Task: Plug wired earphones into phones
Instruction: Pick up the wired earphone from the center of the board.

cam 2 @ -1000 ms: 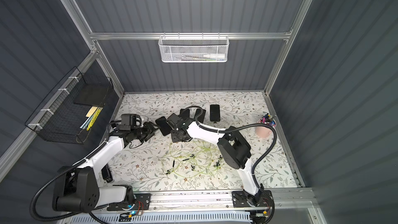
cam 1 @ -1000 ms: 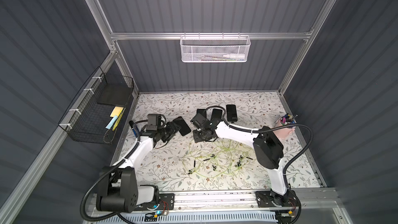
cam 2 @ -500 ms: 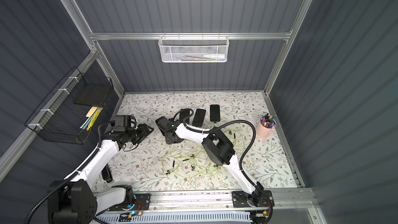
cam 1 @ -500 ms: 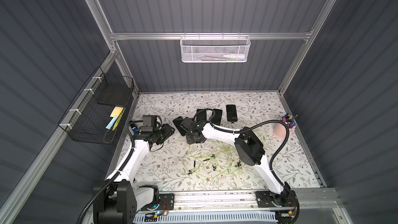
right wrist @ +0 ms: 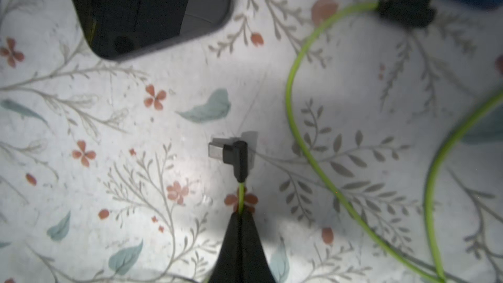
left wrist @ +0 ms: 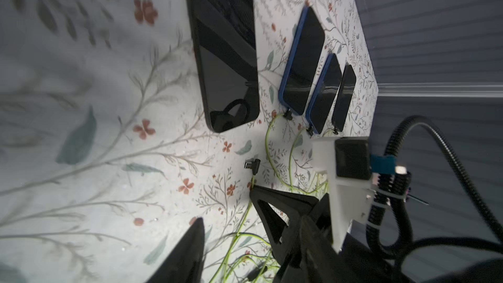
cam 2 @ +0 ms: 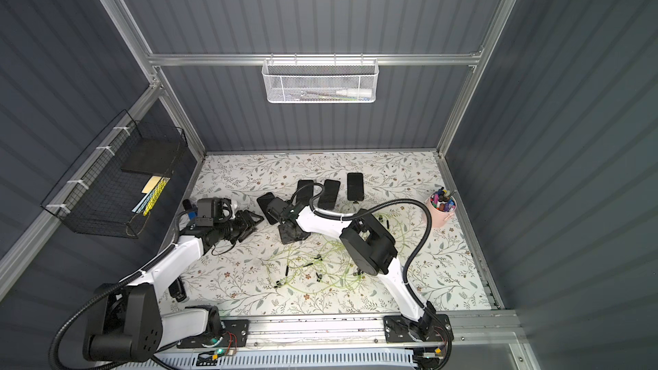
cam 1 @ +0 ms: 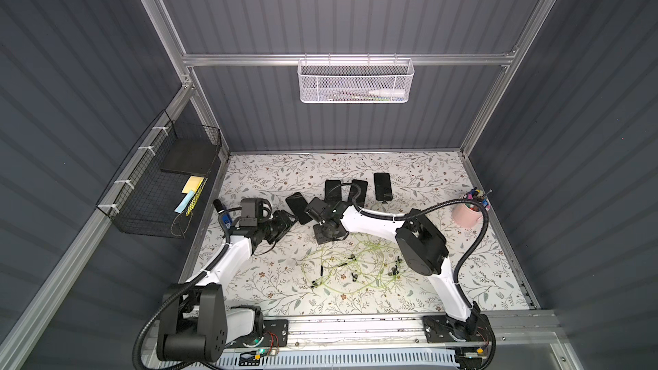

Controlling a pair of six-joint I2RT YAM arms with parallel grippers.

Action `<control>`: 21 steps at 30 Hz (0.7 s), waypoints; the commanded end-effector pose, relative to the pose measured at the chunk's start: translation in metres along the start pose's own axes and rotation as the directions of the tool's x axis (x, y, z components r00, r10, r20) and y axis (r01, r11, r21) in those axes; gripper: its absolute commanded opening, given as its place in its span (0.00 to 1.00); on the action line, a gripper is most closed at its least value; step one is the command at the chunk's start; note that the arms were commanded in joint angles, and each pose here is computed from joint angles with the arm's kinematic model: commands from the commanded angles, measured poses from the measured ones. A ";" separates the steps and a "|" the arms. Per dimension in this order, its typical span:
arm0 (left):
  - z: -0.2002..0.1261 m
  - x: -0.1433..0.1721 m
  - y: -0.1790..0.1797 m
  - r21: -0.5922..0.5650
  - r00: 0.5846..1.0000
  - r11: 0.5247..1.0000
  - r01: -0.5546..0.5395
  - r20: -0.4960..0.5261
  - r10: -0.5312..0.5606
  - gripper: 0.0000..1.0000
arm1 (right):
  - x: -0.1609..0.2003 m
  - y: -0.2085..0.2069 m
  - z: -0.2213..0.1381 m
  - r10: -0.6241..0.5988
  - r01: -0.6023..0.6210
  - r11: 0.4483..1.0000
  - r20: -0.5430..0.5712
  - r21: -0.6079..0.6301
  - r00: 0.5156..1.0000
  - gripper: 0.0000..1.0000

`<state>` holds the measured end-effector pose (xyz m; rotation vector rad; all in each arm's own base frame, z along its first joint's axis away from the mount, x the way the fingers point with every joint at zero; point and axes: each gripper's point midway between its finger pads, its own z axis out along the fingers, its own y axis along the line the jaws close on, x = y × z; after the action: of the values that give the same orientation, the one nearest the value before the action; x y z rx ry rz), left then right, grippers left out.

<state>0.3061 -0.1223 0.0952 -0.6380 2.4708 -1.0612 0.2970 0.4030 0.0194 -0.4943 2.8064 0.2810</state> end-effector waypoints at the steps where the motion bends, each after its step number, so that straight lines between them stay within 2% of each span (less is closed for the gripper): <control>1: 0.013 0.009 -0.024 0.141 1.000 0.990 0.026 -0.019 -0.023 0.52 | 0.006 0.000 -0.009 0.016 -0.017 0.996 -0.012 -0.085 1.000 0.00; 5: 0.033 0.025 -0.032 0.183 0.998 0.983 0.001 -0.056 0.009 0.50 | 0.001 0.005 -0.025 0.038 -0.035 0.983 0.018 -0.182 0.999 0.00; 12: 0.052 0.027 -0.030 0.216 0.996 0.976 0.029 -0.083 -0.011 0.45 | -0.005 0.002 -0.035 0.143 -0.131 0.935 0.013 -0.328 0.990 0.00; 21: 0.070 0.033 -0.027 0.212 0.990 0.977 0.022 -0.143 0.009 0.35 | -0.001 0.015 -0.048 0.143 -0.143 0.881 -0.035 -0.450 0.989 0.00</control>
<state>0.3155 -0.1878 0.0583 -0.5841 2.4372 -1.3471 0.2908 0.3965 0.0517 -0.3499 2.7907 0.8601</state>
